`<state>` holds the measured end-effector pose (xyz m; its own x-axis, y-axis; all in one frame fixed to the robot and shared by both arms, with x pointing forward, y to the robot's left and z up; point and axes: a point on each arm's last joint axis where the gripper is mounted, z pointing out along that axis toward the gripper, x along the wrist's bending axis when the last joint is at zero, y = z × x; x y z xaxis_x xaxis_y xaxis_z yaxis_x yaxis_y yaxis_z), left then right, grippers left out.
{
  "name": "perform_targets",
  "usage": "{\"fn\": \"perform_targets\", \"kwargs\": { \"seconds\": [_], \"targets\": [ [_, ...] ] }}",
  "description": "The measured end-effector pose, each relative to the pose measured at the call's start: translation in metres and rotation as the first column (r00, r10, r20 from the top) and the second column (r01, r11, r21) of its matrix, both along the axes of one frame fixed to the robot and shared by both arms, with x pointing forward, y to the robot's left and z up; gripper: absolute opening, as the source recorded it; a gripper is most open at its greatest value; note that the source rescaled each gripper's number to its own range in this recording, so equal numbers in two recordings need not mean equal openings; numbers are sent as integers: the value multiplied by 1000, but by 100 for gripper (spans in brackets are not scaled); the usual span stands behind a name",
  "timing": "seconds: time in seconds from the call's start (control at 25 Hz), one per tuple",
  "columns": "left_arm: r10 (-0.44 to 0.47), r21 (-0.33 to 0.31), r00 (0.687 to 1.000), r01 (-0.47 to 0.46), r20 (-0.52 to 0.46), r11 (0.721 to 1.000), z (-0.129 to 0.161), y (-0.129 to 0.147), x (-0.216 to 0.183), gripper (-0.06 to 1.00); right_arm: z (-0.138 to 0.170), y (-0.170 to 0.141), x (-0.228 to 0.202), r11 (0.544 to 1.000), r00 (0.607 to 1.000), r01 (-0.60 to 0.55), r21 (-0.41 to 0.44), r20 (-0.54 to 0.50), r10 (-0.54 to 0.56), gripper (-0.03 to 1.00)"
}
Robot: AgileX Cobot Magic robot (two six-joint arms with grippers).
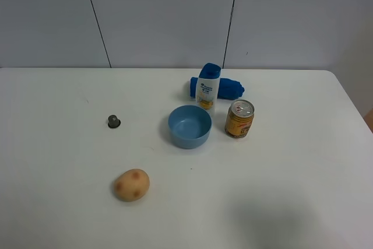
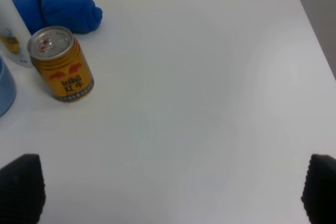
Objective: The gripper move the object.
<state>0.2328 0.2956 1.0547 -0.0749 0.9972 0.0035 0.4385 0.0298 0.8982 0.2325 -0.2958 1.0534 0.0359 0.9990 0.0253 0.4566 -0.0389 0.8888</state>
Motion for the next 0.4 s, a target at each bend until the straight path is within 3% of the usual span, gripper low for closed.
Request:
{"fn": "perform_targets", "kwargs": {
  "seconds": [0.4],
  "targets": [
    [0, 0, 1000, 0, 0, 1000, 0, 0, 0, 100, 0, 0, 0, 1000, 1000, 0, 0, 0, 0, 100]
  ]
}}
